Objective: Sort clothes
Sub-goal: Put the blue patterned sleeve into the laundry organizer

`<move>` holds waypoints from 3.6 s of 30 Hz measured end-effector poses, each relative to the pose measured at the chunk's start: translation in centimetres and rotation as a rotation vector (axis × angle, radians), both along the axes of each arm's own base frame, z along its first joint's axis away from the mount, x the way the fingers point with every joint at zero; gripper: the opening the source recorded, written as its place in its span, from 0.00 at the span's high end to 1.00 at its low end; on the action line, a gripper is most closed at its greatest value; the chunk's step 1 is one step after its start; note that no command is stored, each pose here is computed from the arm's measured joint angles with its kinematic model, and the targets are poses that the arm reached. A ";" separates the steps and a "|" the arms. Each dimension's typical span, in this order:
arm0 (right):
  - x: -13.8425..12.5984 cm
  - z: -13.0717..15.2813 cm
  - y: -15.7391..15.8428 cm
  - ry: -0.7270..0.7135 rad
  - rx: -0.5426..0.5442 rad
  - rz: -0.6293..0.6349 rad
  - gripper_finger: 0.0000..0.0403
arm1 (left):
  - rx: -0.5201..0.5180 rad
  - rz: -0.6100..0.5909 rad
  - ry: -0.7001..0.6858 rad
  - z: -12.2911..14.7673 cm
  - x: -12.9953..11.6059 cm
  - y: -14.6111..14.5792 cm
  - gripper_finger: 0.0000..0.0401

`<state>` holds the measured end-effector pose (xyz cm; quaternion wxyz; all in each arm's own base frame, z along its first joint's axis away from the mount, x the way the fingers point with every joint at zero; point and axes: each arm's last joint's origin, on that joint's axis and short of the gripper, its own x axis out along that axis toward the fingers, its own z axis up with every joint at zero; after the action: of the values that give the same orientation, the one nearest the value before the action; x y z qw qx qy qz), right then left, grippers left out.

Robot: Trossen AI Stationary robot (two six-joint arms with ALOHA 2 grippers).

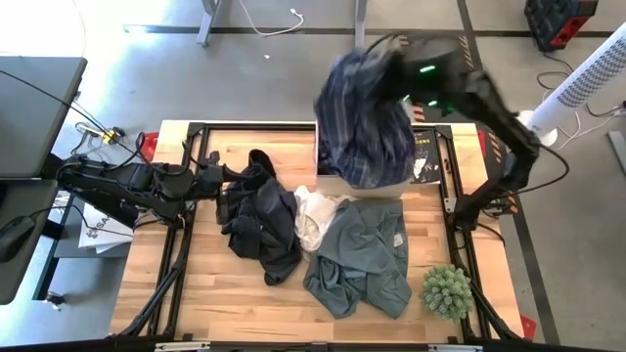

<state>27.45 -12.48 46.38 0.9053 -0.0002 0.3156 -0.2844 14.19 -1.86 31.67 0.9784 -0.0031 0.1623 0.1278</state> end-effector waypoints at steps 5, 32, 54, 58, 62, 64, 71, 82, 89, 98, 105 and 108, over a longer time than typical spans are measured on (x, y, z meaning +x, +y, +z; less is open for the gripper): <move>1.9 -10.9 -3.0 0.186 0.134 -0.046 0.99 | 0.001 -0.004 0.001 0.0 0.0 -0.1 0.55; 4.7 -18.5 -8.0 0.253 0.463 -0.109 0.66 | 0.005 0.006 0.001 0.0 0.0 0.0 0.55; 3.1 -16.1 -3.0 0.569 0.708 -0.010 0.68 | 0.005 -0.002 0.054 -0.7 1.0 -0.3 0.55; 2.7 -22.1 -6.2 0.490 0.583 -0.219 0.73 | 0.024 -0.008 0.081 -1.0 1.4 -0.4 0.55; 2.3 -26.9 -7.9 0.282 0.524 -0.301 0.74 | 0.038 -0.010 0.098 -1.2 1.7 -0.4 0.55; 2.2 -28.6 -8.1 0.193 0.473 -0.314 0.74 | 0.038 -0.010 0.100 -1.2 1.8 -0.4 0.55; 1.8 -29.4 -7.4 0.192 0.557 -0.268 0.74 | 0.039 -0.009 0.099 -1.2 1.8 -0.4 0.55; 2.5 -15.0 -6.5 0.393 0.569 -0.352 0.74 | 0.039 0.014 0.095 -1.2 1.7 -0.4 0.55; 5.4 -10.9 -7.0 0.135 0.222 -0.313 0.74 | 0.039 0.015 0.095 -1.2 1.7 -0.4 0.55; 4.7 -24.6 -11.0 0.136 0.409 -0.355 0.77 | 0.040 0.014 0.100 -1.3 1.7 -0.4 0.55; 2.6 -33.4 -10.1 0.161 0.488 -0.377 0.78 | 0.041 0.015 0.101 -1.3 1.7 -0.4 0.55; 2.8 -32.6 -10.1 0.153 0.458 -0.356 0.78 | 0.057 0.016 0.102 -1.2 1.7 -0.4 0.55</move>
<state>30.22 -22.56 13.83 0.7912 0.2380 0.4341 -0.3591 15.92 -2.21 30.42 0.9675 0.0299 0.2080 0.1404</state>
